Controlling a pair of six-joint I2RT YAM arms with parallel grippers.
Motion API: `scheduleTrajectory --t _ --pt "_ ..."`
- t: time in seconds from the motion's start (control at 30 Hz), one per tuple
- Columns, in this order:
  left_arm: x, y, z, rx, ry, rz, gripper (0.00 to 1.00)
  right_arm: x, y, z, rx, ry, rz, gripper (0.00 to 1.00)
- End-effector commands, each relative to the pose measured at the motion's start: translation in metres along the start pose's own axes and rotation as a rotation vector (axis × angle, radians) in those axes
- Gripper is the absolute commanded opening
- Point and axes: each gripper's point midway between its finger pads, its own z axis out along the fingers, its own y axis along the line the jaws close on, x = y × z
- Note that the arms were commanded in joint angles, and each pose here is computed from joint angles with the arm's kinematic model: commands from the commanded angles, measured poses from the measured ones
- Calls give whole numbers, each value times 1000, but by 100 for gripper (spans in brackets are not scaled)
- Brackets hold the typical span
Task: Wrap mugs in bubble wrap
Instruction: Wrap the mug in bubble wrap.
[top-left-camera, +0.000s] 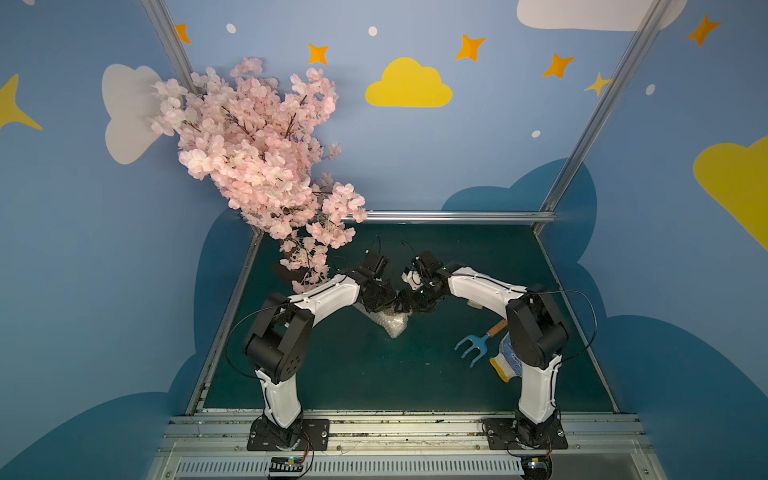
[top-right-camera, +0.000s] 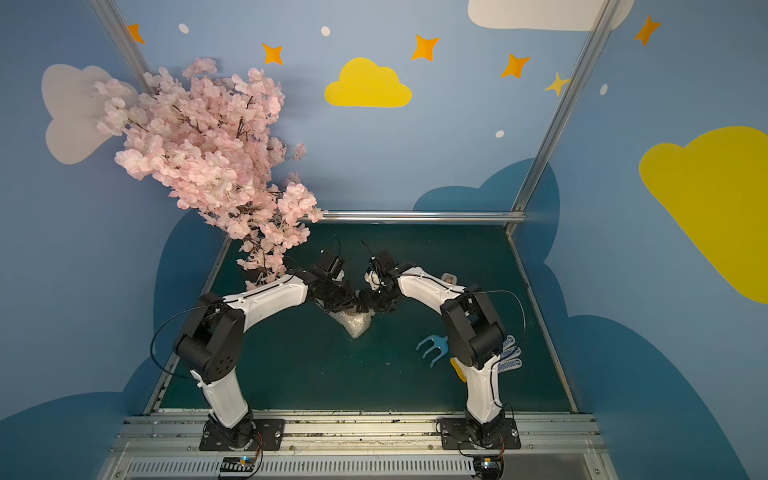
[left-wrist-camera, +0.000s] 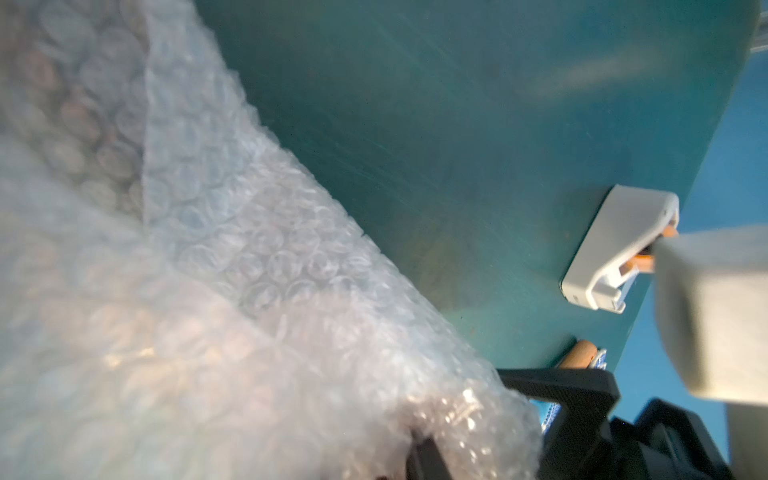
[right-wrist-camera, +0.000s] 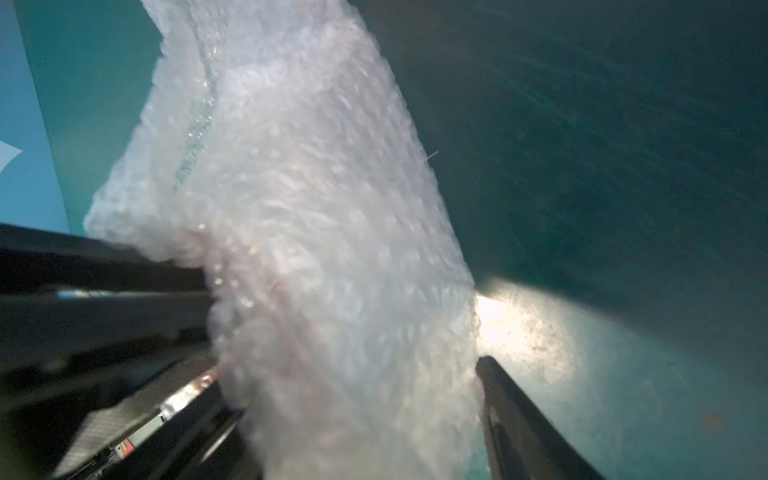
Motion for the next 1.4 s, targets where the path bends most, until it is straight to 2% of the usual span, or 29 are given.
scheduleTrajectory --t 0.0,0.1,0.4,0.77,1.0,1.1,1.37 --pt "-11 1 -12 -6 -33 5 31 29 -28 27 119 115 19 65" --pt "-14 -2 -21 2 -52 16 33 28 -29 27 130 117 19 64" --pt "-10 3 -34 3 -85 38 26 26 -36 26 208 126 -9 64" --pt "2 23 -16 -36 -46 19 4 16 -26 16 199 97 -40 64" --pt "6 32 -3 -58 -24 5 4 -2 1 -9 118 -4 -84 66" --pt "6 30 -2 -57 -23 7 4 -6 9 -15 91 -30 -88 69" --pt "7 30 -2 -57 -21 13 4 -7 12 -13 63 -29 -76 74"
